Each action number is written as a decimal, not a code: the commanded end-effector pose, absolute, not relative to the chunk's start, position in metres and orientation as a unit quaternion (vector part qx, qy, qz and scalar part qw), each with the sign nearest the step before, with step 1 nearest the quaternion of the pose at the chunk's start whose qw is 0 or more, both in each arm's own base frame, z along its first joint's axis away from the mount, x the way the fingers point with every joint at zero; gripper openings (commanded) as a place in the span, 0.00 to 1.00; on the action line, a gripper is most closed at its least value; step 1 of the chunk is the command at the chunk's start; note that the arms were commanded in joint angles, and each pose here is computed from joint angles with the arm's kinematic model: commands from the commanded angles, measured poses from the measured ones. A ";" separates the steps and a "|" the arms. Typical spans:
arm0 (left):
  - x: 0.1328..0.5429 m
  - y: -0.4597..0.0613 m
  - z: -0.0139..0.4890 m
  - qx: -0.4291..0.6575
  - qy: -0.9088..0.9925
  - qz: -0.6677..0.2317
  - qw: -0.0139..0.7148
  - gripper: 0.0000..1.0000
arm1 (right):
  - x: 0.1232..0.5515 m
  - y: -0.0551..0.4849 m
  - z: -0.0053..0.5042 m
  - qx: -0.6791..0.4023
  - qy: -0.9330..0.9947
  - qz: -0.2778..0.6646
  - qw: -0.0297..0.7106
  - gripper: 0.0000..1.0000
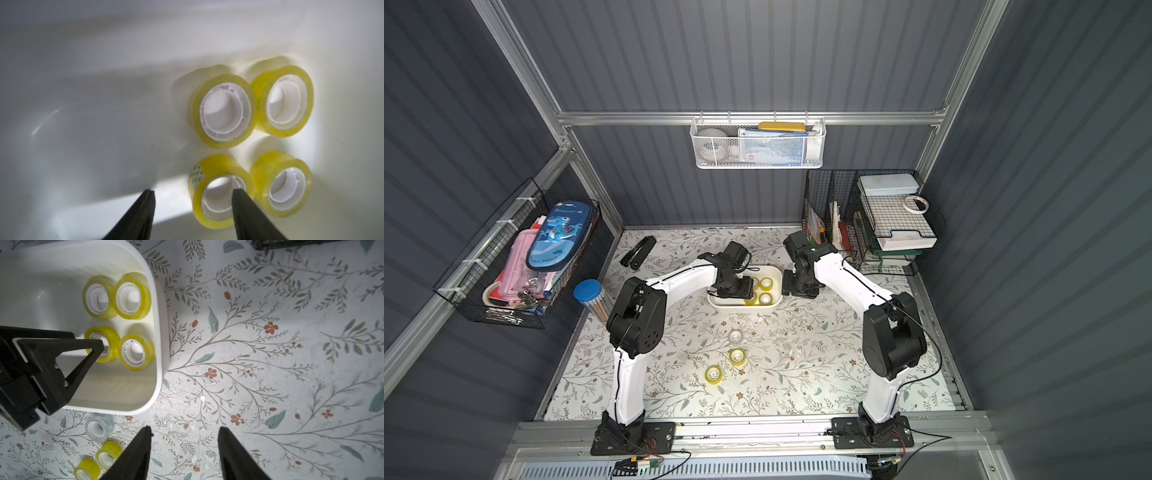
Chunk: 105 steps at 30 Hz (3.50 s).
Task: Put the transparent tape into the storage box
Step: Place the tape in the storage box, then pick up the tape at the center of the board, then place the tape in the storage box.
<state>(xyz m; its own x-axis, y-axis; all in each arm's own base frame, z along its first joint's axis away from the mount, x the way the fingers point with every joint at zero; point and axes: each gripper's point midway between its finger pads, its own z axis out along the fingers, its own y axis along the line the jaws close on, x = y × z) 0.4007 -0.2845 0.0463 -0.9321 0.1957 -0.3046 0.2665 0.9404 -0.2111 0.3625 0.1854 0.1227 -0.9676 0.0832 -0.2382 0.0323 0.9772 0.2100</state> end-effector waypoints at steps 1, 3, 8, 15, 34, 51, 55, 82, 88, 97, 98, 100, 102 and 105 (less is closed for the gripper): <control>0.396 -0.277 0.077 0.128 0.971 -0.123 0.161 0.65 | 0.362 0.190 0.124 0.011 0.988 0.098 0.116 0.56; 0.393 -0.272 0.086 0.127 0.970 -0.118 0.169 0.66 | 0.360 0.196 0.126 -0.003 0.989 0.095 0.116 0.56; 0.386 -0.244 0.142 0.097 0.961 -0.096 0.239 0.73 | 0.353 0.227 0.136 -0.057 0.985 0.105 0.121 0.56; 0.340 -0.180 0.197 0.031 0.952 -0.051 0.300 0.99 | 0.304 0.291 0.126 -0.166 0.974 0.125 0.086 0.55; 0.259 -0.106 0.186 -0.062 0.948 -0.028 0.312 1.00 | 0.217 0.332 0.038 -0.226 0.969 0.092 0.025 0.58; 0.252 -0.100 0.186 -0.063 0.948 -0.025 0.312 0.99 | 0.215 0.337 0.010 -0.236 0.969 0.062 0.029 0.43; 0.253 -0.098 0.187 -0.064 0.947 -0.021 0.315 0.99 | 0.214 0.333 0.010 -0.238 0.969 0.051 0.032 0.12; 0.294 -0.135 0.190 -0.021 0.950 -0.030 0.309 0.99 | 0.397 0.365 0.143 -0.227 0.942 0.112 0.221 0.00; 0.296 -0.139 0.179 -0.022 0.955 -0.028 0.293 0.99 | 0.428 0.373 0.111 -0.235 0.934 0.095 0.251 0.00; 0.303 -0.144 0.174 -0.012 0.959 -0.019 0.282 0.99 | 0.453 0.365 0.078 -0.244 0.928 0.041 0.278 0.00; 0.305 -0.145 0.174 -0.011 0.959 -0.020 0.281 0.99 | 0.455 0.363 0.072 -0.243 0.929 0.035 0.276 0.00; 0.307 -0.147 0.173 -0.008 0.960 -0.020 0.279 0.99 | 0.456 0.359 0.064 -0.242 0.932 0.025 0.269 0.00; 0.309 -0.149 0.171 -0.006 0.961 -0.020 0.277 0.99 | 0.459 0.354 0.055 -0.240 0.933 0.013 0.267 0.00; 0.311 -0.151 0.171 -0.004 0.961 -0.021 0.276 1.00 | 0.463 0.349 0.048 -0.235 0.934 0.000 0.271 0.00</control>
<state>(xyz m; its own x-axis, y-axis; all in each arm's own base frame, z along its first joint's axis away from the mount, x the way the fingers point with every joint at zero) 0.3053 -0.1456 0.1637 -0.8528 -0.0352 -0.5210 -0.0202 0.9992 -0.0344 0.4552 0.3595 0.0569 -0.7476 -0.4310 -0.5053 -0.4599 0.8849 -0.0744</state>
